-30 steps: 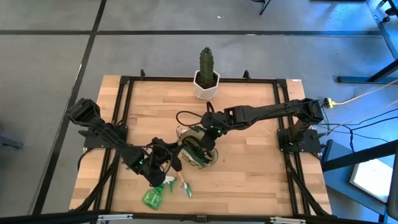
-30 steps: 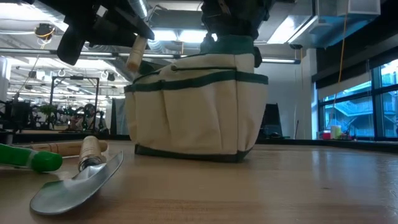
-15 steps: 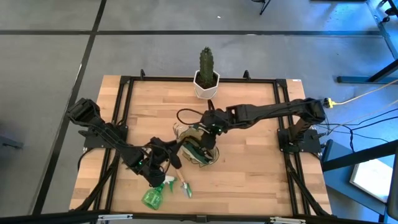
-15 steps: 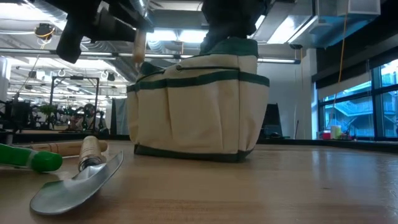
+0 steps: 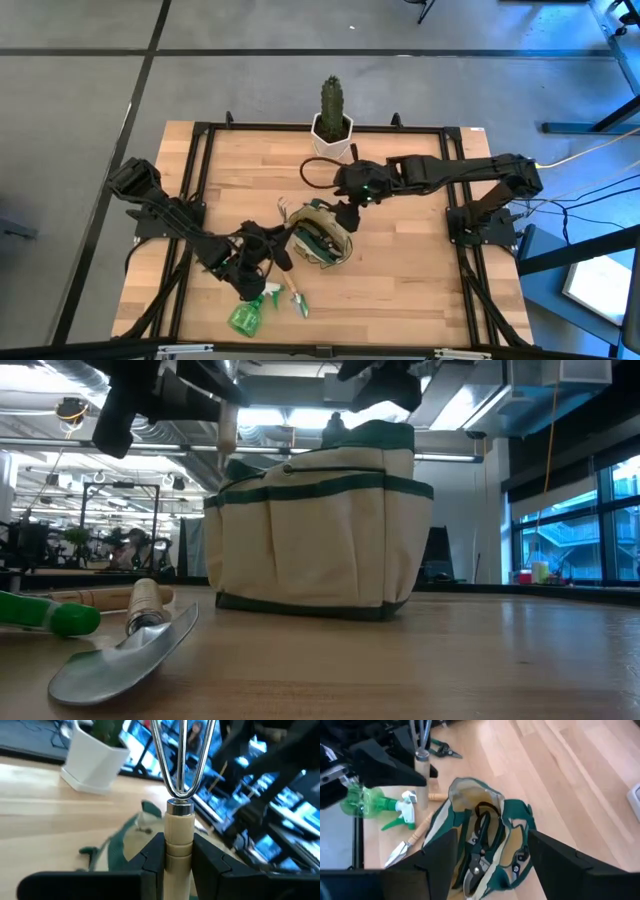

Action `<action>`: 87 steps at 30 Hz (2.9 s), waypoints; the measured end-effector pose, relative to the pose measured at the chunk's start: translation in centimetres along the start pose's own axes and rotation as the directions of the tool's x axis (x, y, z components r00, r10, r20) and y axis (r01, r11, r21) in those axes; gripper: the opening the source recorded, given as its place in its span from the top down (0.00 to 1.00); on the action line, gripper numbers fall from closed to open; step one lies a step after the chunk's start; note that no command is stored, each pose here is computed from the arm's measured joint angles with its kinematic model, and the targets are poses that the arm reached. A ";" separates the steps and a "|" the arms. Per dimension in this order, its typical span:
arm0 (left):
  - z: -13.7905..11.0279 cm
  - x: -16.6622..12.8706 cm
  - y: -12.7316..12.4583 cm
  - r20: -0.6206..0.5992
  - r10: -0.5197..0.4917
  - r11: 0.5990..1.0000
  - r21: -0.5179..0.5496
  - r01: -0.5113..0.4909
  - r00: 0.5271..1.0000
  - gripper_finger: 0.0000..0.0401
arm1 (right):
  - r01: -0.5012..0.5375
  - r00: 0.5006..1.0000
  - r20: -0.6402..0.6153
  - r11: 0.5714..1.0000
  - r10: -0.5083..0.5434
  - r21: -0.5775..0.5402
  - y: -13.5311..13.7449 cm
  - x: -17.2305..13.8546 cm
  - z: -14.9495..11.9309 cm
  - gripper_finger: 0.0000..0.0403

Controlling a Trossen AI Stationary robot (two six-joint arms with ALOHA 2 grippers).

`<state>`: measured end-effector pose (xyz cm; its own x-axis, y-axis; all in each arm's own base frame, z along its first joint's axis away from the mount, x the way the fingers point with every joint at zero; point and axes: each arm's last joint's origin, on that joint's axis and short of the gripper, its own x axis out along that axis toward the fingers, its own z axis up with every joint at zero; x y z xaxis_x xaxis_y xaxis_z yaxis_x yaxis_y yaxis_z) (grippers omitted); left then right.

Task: Pick & Place Garden tools in Gardening bag
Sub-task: Put the brown hand rake into the green gardening bag

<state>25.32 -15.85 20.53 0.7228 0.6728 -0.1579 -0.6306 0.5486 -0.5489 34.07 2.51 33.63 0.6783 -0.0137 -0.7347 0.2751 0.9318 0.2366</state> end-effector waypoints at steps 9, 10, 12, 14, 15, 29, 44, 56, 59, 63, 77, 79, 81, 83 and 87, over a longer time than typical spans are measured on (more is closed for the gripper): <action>0.6 0.7 -2.3 -0.115 -0.134 0.990 0.035 0.139 0.984 0.85 | 0.029 0.994 -0.107 0.999 -0.034 -0.046 0.2 -0.6 -1.4 0.41; 0.8 1.0 -2.6 -0.120 -0.155 0.987 0.032 0.159 0.981 0.85 | 0.028 0.993 -0.114 0.998 -0.034 -0.052 0.3 -0.7 -1.5 0.41; 1.3 1.5 -3.0 -0.104 -0.176 0.983 0.029 0.180 0.979 0.85 | 0.023 0.991 -0.126 0.997 -0.032 -0.069 0.6 -0.9 -1.8 0.41; 1.7 1.6 -3.2 -0.063 -0.168 0.985 0.022 0.169 0.984 0.85 | 0.019 0.990 -0.140 0.997 -0.031 -0.081 0.9 -1.1 -2.1 0.41; 1.8 1.6 -3.2 -0.041 -0.153 0.988 0.022 0.154 0.987 0.85 | 0.021 0.987 -0.155 0.996 -0.034 -0.087 1.0 -1.3 -2.4 0.41; 5.3 3.7 -7.2 -0.115 -0.336 0.939 0.038 0.342 0.935 0.85 | -0.165 0.978 0.114 0.982 0.175 -0.094 3.4 -9.0 -2.2 0.41; 9.2 8.4 -7.3 -0.146 -0.852 0.522 -0.161 0.837 0.503 0.85 | -0.487 0.807 0.375 0.873 0.456 -0.013 2.9 -9.0 -4.0 0.41; 9.7 8.4 -0.7 0.144 -0.955 0.208 -0.302 0.930 0.260 0.85 | -0.684 0.562 0.607 0.728 0.561 -0.040 3.7 -6.4 -4.4 0.41; 10.2 8.3 -0.9 0.144 -0.972 0.134 -0.305 0.943 0.185 0.85 | -0.674 0.564 0.631 0.738 0.533 -0.021 4.1 -5.1 -4.3 0.41; 11.0 8.6 -1.7 0.132 -0.982 0.086 -0.303 0.949 0.132 0.85 | -0.701 0.514 0.653 0.711 0.556 -0.053 4.7 -3.5 -4.0 0.41; 10.1 8.9 -2.4 0.089 -0.992 0.054 -0.365 0.929 0.093 0.85 | -0.715 0.447 0.639 0.679 0.626 -0.165 6.3 -2.3 -1.3 0.40; 9.8 9.2 -2.6 0.102 -0.991 0.041 -0.372 0.927 0.085 0.85 | -0.694 0.487 0.617 0.703 0.618 -0.155 6.4 -2.2 -1.0 0.38; 9.4 9.5 -2.8 0.105 -0.991 0.037 -0.380 0.924 0.083 0.85 | -0.682 0.518 0.597 0.717 0.612 -0.143 6.5 -2.0 -0.9 0.37; 9.0 9.9 -3.2 0.097 -0.992 0.038 -0.390 0.920 0.083 0.85 | -0.677 0.532 0.589 0.723 0.609 -0.137 6.4 -1.8 -1.0 0.36; 8.5 10.5 -3.9 0.091 -0.994 0.025 -0.404 0.915 0.067 0.85 | -0.674 0.532 0.593 0.727 0.604 -0.135 6.4 -1.9 -1.0 0.35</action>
<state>32.96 -6.66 28.02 0.6495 -0.4549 0.6093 0.7594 0.4288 -0.4894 33.92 8.89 35.91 0.9314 0.3402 0.1292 -0.3492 0.7353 0.5809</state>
